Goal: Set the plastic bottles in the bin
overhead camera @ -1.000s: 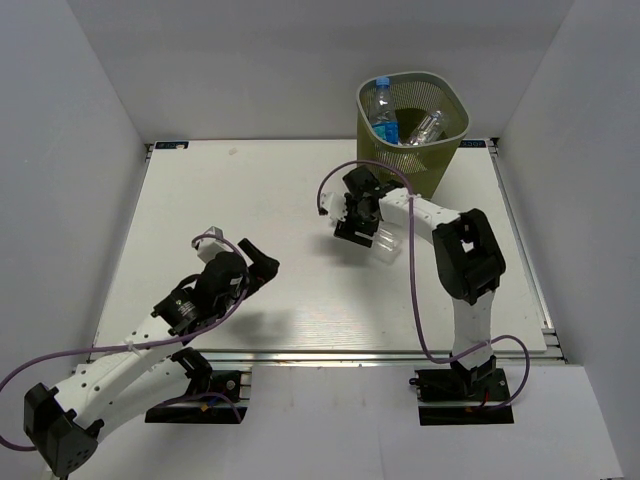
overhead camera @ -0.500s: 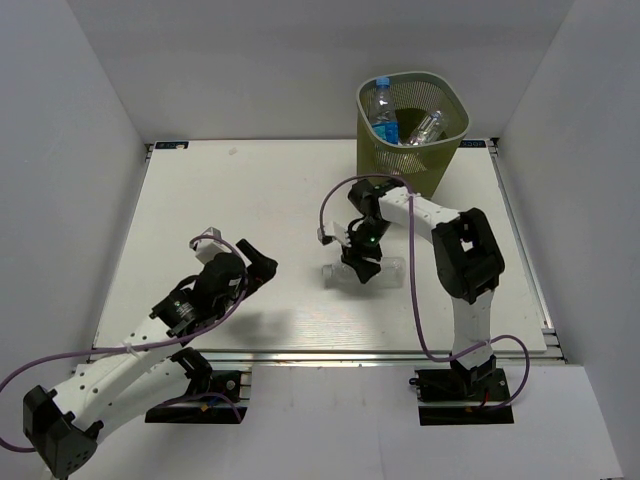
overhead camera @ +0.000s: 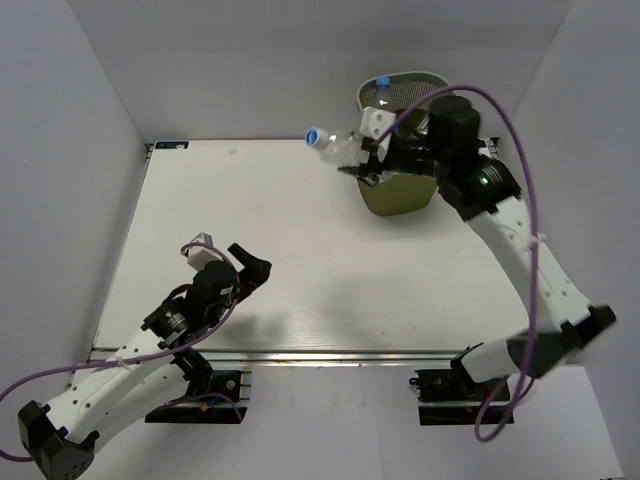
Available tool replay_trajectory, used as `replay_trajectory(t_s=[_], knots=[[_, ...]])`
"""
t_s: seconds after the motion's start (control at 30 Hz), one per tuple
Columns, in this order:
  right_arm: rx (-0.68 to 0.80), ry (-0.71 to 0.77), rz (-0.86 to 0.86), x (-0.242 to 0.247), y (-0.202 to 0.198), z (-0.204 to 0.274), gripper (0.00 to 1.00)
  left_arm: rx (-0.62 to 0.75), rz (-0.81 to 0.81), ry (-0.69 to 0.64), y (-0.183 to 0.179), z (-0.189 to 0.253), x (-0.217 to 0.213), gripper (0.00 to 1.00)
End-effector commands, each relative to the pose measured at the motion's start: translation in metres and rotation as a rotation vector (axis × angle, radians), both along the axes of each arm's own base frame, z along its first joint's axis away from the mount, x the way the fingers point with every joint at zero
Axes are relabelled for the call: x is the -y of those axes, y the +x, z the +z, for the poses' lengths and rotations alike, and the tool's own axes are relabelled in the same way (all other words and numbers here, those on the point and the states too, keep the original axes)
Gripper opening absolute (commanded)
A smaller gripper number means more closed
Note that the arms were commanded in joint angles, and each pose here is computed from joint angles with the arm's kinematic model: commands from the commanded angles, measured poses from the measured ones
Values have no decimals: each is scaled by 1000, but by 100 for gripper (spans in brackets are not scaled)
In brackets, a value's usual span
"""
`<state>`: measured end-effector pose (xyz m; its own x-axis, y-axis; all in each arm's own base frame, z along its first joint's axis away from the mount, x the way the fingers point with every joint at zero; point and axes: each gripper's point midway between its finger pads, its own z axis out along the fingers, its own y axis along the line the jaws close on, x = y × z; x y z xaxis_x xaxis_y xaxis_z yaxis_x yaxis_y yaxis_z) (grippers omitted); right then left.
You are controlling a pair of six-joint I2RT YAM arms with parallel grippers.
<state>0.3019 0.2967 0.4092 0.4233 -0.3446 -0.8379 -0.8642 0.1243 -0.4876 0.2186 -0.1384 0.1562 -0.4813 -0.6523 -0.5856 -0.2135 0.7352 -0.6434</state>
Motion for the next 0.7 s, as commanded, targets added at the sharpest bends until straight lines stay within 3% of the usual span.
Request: replay_trajectory(t_s=[0.0, 0.13, 0.23, 0.4, 0.47, 0.5, 0.53, 0.67], knots=[[252, 351, -333, 28, 48, 99, 16, 10, 28, 2, 2, -1, -5, 100], [410, 455, -549, 69, 83, 141, 16, 12, 28, 0, 3, -3, -5, 100], [405, 422, -672, 92, 116, 132, 16, 16, 21, -10, 3, -1, -2, 100], [248, 295, -804, 116, 191, 62, 24, 23, 21, -17, 4, 1, -1, 100], [209, 296, -790, 121, 198, 57, 47, 20, 13, -20, 3, 0, 0, 100], [133, 238, -785, 122, 206, 30, 58, 13, 13, -14, 2, -2, -1, 100], [115, 252, -790, 123, 207, 32, 90, 20, 13, -20, 2, 1, -1, 100], [46, 314, -795, 128, 203, 34, 90, 28, 4, -35, 3, 1, 2, 100]])
